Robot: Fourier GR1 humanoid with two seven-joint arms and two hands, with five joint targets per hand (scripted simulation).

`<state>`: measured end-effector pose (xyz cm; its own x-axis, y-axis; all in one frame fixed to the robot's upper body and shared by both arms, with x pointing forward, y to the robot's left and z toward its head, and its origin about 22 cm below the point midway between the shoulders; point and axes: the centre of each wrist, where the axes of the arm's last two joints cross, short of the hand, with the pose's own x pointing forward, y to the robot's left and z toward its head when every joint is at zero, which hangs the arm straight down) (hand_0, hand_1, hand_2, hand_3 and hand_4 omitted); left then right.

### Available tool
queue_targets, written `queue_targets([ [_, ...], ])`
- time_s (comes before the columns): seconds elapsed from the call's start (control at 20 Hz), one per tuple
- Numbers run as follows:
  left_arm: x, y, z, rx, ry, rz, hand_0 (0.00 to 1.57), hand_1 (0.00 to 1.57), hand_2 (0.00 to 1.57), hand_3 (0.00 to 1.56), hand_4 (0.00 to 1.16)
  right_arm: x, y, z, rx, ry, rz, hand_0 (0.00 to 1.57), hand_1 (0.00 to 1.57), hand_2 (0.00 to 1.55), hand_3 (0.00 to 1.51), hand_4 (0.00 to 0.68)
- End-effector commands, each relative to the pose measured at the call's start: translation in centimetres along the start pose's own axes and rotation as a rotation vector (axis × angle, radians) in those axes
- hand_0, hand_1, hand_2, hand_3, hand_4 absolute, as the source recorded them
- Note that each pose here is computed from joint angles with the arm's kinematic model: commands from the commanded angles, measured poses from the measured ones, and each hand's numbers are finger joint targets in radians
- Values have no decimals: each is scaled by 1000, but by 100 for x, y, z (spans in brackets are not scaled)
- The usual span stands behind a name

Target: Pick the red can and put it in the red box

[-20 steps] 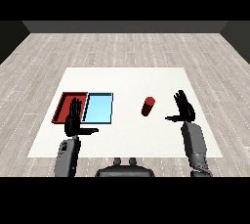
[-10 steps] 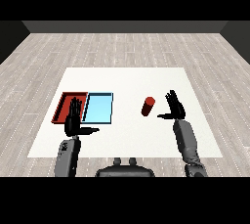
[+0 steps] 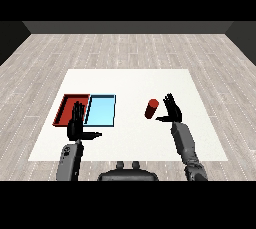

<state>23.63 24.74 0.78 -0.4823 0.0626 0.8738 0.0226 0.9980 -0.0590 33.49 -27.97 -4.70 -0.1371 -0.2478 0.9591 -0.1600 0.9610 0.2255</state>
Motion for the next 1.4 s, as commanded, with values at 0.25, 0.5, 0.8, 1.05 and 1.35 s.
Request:
queue_targets([
  [0.25, 80, 18, -20, -12, 0, -6, 0, 0, 0, 0, 0, -116, 350, -321, -7, 14, -45, 0, 0, 0, 0, 0],
  [0.5, 118, -24, -20, -17, 7, 43, 0, 0, 0, 0, 0, -200, 273, -286, 12, 36, -69, 0, 0, 0, 0, 0],
  [0.8, 159, -2, -132, -19, -6, 53, 0, 0, 0, 0, 0, -172, 249, -246, 14, 60, -43, 0, 0, 0, 0, 0],
  [1.05, 115, -11, -47, -16, 7, 37, 0, 0, 0, 0, 0, -192, 423, -346, -18, 63, -36, 0, 0, 0, 0, 0],
  [1.35, 92, 40, -230, 6, -17, 20, 0, 0, 0, 0, 0, -284, 350, -246, -21, 70, -14, 0, 0, 0, 0, 0],
])
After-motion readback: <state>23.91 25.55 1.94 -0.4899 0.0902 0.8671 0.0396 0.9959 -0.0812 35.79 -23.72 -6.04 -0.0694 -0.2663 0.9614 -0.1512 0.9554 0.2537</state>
